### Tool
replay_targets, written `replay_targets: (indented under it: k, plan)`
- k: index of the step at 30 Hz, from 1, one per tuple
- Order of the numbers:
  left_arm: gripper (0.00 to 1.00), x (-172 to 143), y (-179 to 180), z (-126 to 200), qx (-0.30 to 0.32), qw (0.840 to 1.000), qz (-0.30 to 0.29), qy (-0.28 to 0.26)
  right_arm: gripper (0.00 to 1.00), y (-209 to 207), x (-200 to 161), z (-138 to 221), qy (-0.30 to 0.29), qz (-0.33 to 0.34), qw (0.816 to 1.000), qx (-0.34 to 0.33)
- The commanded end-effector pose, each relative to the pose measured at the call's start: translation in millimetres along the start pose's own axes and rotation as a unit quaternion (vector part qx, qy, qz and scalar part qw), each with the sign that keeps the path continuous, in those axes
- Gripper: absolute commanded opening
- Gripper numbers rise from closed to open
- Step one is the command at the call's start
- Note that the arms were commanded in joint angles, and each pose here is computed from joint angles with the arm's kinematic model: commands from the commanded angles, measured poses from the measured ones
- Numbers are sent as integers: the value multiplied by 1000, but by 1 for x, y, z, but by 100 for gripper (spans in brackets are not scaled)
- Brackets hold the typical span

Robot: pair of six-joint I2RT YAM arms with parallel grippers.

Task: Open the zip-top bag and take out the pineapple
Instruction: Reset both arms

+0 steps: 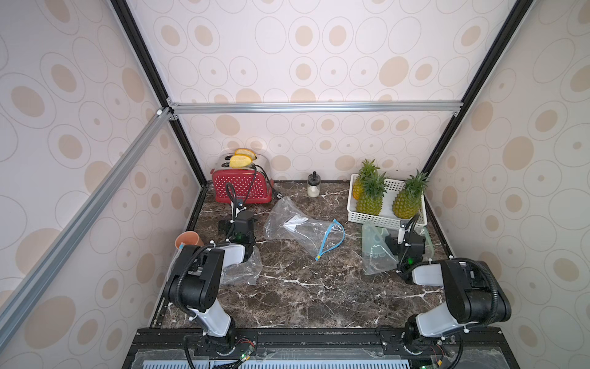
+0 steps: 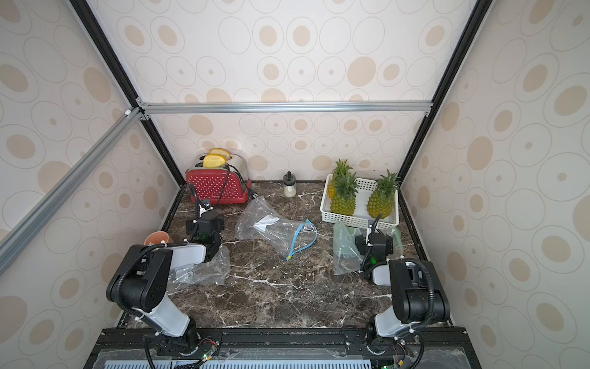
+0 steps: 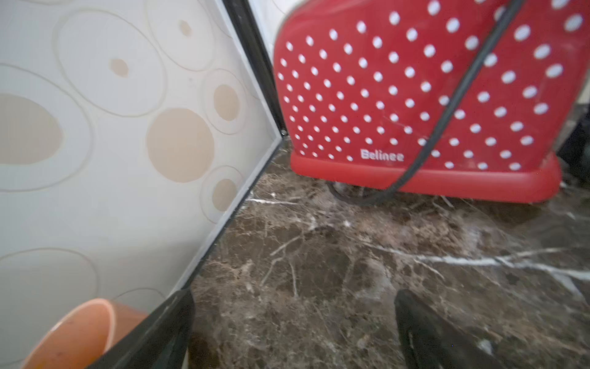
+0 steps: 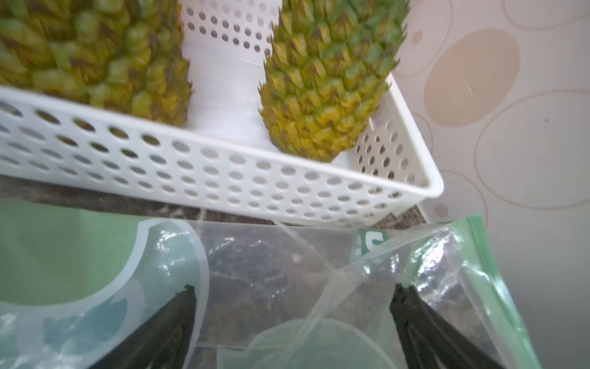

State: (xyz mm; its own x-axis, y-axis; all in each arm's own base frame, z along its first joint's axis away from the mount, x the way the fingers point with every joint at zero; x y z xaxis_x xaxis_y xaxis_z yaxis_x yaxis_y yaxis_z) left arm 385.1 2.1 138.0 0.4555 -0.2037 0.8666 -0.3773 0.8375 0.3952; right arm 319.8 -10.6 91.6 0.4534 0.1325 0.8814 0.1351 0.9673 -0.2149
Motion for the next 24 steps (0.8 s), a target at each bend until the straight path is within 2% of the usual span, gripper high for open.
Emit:
replay_targets:
  k: [1, 3, 5, 6, 13, 17, 21, 22, 24]
  plan:
    - [99, 12, -5, -1, -26, 998, 28, -50, 99, 2, 21, 0, -50, -13, 998, 23]
    - [99, 12, -9, -4, -56, 997, 22, -52, 99, 5, 22, -5, -50, -4, 998, 31]
    - [99, 14, -11, -6, -70, 996, 22, -54, 99, 8, 26, -10, -18, 1, 999, 46]
    - [99, 14, -11, -7, -76, 996, 21, -51, 99, 7, 26, -10, -29, -1, 999, 45]
    - [99, 6, 7, 7, -56, 995, 47, -66, 99, 7, 25, -10, -21, -1, 999, 48]
    - [99, 7, 7, 4, -51, 996, 37, -68, 99, 7, 25, -10, -23, -1, 999, 47]
    - [99, 23, 16, 25, -82, 991, 53, -90, 99, 7, 25, -10, -23, -1, 999, 47]
    - [99, 27, 23, 31, -81, 992, 53, -86, 99, 7, 25, -10, -24, -1, 999, 47]
    - [99, 33, 31, 44, -98, 994, 18, -54, 99, 7, 25, -10, -23, -1, 999, 46]
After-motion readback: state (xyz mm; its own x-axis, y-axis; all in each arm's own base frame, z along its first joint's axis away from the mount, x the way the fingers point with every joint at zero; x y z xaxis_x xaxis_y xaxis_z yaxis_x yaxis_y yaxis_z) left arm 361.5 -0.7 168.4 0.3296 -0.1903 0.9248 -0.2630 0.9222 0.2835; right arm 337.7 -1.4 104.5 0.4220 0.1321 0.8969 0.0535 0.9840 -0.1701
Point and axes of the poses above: each gripper's point midway between its finger pads, its own z axis back along the fingers, its own y axis along the line the jaws close on, x = y × z, the point moved 6 cm from there along z, back along the fingers, and after that the axes turned 5 degrees about -z, right-handed, at the moved point
